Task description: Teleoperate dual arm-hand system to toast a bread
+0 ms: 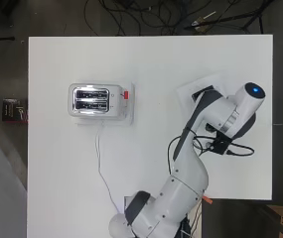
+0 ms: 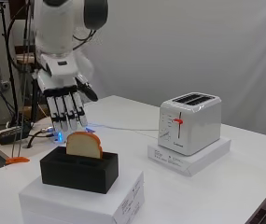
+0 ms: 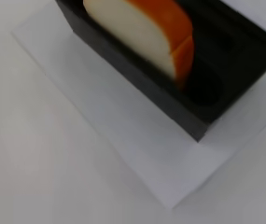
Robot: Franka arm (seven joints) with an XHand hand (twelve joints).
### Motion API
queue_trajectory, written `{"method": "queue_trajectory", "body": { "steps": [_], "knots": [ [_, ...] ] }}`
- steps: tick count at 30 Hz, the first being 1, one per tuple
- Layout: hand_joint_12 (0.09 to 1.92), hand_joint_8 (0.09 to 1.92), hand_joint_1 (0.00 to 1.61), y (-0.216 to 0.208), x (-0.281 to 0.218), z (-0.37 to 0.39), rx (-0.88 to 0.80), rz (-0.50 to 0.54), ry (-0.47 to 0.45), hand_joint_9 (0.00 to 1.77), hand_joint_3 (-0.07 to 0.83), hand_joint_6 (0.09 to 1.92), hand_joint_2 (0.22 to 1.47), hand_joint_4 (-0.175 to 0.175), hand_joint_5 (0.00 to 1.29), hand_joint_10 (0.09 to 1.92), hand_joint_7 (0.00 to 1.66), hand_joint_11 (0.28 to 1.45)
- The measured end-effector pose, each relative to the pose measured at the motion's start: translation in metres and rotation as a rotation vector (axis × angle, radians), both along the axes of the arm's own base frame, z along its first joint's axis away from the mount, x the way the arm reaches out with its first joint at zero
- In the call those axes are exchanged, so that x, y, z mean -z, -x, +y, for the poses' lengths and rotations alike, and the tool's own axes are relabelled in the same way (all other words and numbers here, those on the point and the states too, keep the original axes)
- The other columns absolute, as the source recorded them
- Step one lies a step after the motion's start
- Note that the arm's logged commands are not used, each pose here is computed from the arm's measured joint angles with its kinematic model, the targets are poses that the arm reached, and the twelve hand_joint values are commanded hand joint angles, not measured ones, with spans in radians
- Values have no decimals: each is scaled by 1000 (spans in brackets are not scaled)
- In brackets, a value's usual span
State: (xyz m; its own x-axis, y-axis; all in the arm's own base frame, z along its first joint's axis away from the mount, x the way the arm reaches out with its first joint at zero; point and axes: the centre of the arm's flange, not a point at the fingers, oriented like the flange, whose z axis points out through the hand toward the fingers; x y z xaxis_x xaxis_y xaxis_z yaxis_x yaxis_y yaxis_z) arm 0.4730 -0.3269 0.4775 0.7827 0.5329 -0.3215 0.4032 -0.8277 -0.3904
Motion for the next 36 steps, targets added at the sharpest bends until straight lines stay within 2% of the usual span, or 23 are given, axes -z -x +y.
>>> {"method": "queue_trajectory", "body": {
  "steps": [3,7,12,14,17,20,22,24,27,30,31,33,36],
  "knots": [
    [87,87,107,24,29,9,2,13,-41,673,0,87,1033,44,371,87,494,568],
    [87,87,86,38,34,12,2,-55,-28,455,-2,87,1027,55,344,87,386,441],
    [87,87,96,42,25,1,51,-87,-5,428,-11,87,1000,67,301,87,324,451],
    [87,87,77,38,30,-5,67,-92,-12,430,-18,87,945,54,295,87,327,440],
    [87,87,108,39,44,-12,38,-115,-21,507,-7,87,897,11,354,87,424,439],
    [87,87,141,54,64,-10,15,-118,-90,606,-1,87,890,-26,389,87,505,448],
    [87,87,152,61,71,-10,4,-123,-124,618,-2,87,886,-36,368,87,496,450],
    [87,87,164,60,77,-14,-1,-138,-135,517,-3,87,881,-49,280,87,401,428],
    [87,87,145,45,88,-20,-4,-142,-169,372,3,87,893,-46,228,87,295,386],
    [87,87,164,25,100,-22,15,-101,-177,328,3,87,901,-20,271,87,266,372],
    [87,87,196,21,100,-24,24,-97,-173,375,2,87,909,-13,321,87,312,380],
    [87,87,298,14,99,-21,10,-106,-165,621,2,87,926,-11,432,87,527,438],
    [87,87,427,15,108,-9,-75,-111,-178,845,2,87,954,-29,508,87,719,495]
  ]
}}
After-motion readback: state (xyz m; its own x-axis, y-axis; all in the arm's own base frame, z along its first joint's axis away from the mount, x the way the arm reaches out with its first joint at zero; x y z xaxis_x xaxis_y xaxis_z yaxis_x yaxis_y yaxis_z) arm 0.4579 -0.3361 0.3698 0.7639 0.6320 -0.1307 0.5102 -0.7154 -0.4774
